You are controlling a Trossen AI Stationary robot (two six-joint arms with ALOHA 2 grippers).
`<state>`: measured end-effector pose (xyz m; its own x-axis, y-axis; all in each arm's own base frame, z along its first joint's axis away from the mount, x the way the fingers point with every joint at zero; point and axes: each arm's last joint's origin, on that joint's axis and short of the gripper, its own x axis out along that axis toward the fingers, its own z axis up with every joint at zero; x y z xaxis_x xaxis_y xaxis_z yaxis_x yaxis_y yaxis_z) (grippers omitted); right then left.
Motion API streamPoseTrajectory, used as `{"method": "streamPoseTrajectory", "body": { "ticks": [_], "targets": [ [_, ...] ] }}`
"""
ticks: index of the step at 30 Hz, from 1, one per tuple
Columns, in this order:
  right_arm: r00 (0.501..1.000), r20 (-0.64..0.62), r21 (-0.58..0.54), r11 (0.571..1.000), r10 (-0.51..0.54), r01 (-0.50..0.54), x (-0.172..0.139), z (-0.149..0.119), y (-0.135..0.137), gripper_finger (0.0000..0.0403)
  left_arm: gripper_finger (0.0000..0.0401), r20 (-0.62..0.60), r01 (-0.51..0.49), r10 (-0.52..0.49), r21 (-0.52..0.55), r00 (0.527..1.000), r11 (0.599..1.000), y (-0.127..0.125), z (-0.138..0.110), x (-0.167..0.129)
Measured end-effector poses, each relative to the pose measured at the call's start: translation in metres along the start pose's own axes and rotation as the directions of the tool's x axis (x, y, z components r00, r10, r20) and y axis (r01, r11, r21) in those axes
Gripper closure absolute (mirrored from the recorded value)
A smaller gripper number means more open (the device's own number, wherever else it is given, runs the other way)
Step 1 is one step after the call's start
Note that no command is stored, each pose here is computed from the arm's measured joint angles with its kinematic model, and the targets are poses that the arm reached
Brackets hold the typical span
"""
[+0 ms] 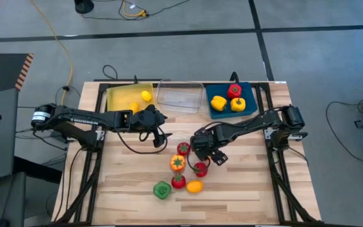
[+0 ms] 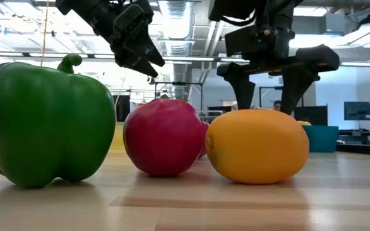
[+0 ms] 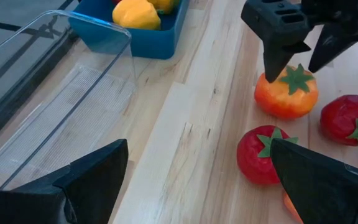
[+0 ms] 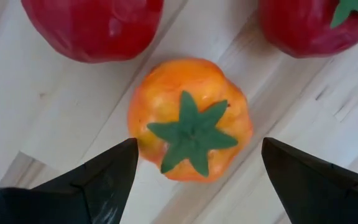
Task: Sort produce into baskets
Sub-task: Put the right orange tomato into the transparent bin
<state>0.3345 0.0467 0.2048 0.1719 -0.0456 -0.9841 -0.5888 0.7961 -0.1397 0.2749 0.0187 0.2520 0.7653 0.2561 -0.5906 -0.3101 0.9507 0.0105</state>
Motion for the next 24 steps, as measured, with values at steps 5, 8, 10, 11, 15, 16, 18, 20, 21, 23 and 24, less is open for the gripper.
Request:
{"method": "streamPoseTrajectory", "body": {
  "ticks": [5, 8, 10, 11, 15, 16, 18, 20, 21, 23, 24],
  "targets": [
    [0.999, 0.03, 0.001, 1.0, 0.028, -0.028, 0.007, -0.001, 0.001, 0.0035, 0.0019, 0.0, 0.0, 0.0, 0.0, 1.0, 1.0, 0.0, 0.0, 0.0],
    [0.999, 0.033, 0.004, 1.0, 0.027, -0.027, 0.01, -0.002, 0.002, 0.0035, 0.0019, 0.0, 0.0, 0.0, 0.0, 1.0, 1.0, 0.0, 0.0, 0.0],
    [0.999, 0.036, 0.004, 1.0, 0.026, -0.026, 0.012, -0.003, 0.003, 0.0035, 0.0019, 0.0, 0.0, 0.0, 0.0, 1.0, 1.0, 0.0, 0.0, 0.0],
    [0.999, 0.035, 0.005, 1.0, 0.026, -0.026, 0.013, -0.004, 0.003, 0.0035, 0.0019, 0.0, 0.0, 0.0, 0.0, 1.0, 1.0, 0.0, 0.0, 0.0],
    [0.999, 0.028, 0.005, 1.0, 0.03, -0.03, 0.017, -0.007, 0.005, 0.0035, 0.0019, 0.0, 0.0, 0.0, 0.0, 1.0, 1.0, 0.0, 0.0, 0.0],
    [0.999, 0.026, 0.013, 0.999, 0.031, -0.031, 0.017, -0.007, 0.005, 0.0035, 0.0019, 0.0, 0.0, 0.0, 0.0, 1.0, 1.0, 0.0, 0.0, 0.0],
    [0.999, 0.03, 0.047, 0.998, 0.029, -0.031, 0.017, -0.007, 0.005, 0.0038, 0.0019, 0.0, 0.0, 0.0, 0.0, 1.0, 1.0, 0.0, 0.0, 0.0],
    [0.999, 0.036, 0.078, 0.997, 0.027, -0.029, 0.017, -0.006, 0.005, 0.0044, 0.0019, 0.0, 0.0, 0.0, 0.0, 1.0, 1.0, 0.0, 0.0, 0.0],
    [0.999, 0.038, 0.084, 0.996, 0.026, -0.029, 0.017, -0.006, 0.005, 0.0048, 0.0019, 0.001, 0.0, 0.0, 0.0, 1.0, 1.0, 0.0, 0.0, 0.0],
    [0.999, 0.038, 0.091, 0.995, 0.026, -0.029, 0.017, -0.006, 0.005, 0.0059, 0.0019, 0.001, 0.0, 0.0, 0.0, 1.0, 1.0, 0.0, 0.0, 0.0],
    [0.999, 0.038, 0.091, 0.995, 0.027, -0.03, 0.017, -0.006, 0.005, 0.0065, 0.0019, 0.001, 0.0, 0.0, -0.001, 1.0, 1.0, 0.0, 0.0, 0.0]
  ]
}}
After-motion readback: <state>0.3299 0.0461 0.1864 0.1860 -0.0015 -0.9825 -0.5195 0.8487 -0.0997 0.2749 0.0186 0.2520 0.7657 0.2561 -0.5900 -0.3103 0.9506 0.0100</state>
